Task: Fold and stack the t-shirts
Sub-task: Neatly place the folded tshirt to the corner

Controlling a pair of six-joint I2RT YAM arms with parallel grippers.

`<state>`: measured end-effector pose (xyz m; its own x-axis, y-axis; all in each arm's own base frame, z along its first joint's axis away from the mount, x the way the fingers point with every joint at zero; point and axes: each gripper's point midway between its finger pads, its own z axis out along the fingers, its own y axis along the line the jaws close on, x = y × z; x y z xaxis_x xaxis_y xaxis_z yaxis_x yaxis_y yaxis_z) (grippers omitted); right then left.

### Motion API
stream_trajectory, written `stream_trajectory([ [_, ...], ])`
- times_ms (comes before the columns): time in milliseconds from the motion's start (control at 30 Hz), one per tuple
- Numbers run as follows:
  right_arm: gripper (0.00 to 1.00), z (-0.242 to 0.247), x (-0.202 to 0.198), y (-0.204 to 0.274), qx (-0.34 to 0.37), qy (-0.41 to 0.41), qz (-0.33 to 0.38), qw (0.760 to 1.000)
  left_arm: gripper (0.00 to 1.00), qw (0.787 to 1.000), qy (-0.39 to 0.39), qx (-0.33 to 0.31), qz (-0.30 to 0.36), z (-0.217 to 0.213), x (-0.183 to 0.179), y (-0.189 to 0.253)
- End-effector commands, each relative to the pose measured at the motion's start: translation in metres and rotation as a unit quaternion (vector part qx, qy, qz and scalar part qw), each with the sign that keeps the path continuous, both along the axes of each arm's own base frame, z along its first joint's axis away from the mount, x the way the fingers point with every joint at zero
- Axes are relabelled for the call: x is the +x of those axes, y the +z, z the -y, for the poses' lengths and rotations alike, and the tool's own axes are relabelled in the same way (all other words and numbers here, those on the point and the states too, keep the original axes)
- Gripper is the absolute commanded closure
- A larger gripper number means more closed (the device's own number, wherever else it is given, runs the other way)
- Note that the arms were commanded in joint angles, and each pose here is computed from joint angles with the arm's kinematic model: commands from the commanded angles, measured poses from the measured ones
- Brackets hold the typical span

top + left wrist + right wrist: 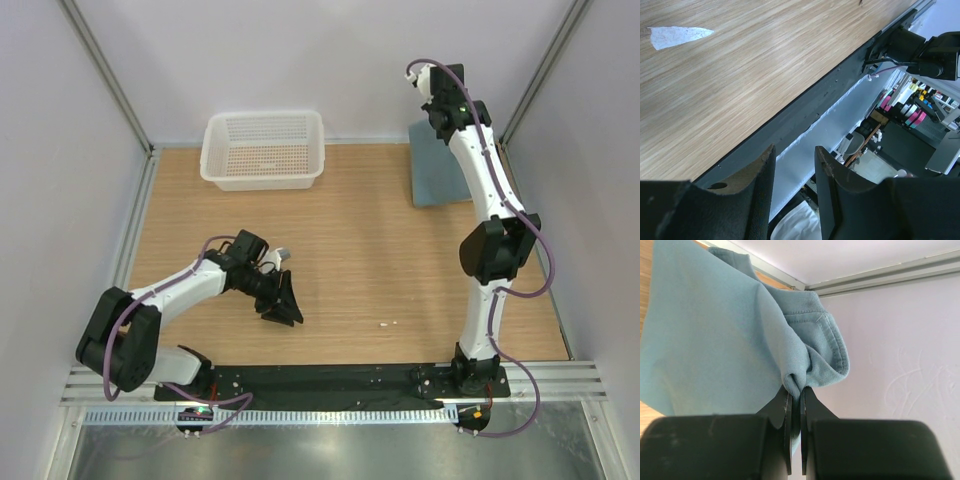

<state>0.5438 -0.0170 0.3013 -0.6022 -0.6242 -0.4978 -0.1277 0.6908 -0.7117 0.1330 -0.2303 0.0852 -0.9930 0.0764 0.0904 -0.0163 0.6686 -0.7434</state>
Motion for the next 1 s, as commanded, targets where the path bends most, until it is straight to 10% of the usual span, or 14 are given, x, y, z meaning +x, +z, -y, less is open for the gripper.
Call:
stream_trajectory([
  [0, 0.99, 0.021, 0.008, 0.044, -0.009, -0.019, 0.073, 0.997, 0.62, 0.999, -0.011, -0.028, 0.013, 0.006, 0.006, 0.012],
  [967, 0.98, 0.078, 0.091, -0.023, -0.007, -0.04, 0.106, 0.993, 0.61, 0.999, -0.017, -0.023, -0.023, 0.008, 0.002, 0.001],
])
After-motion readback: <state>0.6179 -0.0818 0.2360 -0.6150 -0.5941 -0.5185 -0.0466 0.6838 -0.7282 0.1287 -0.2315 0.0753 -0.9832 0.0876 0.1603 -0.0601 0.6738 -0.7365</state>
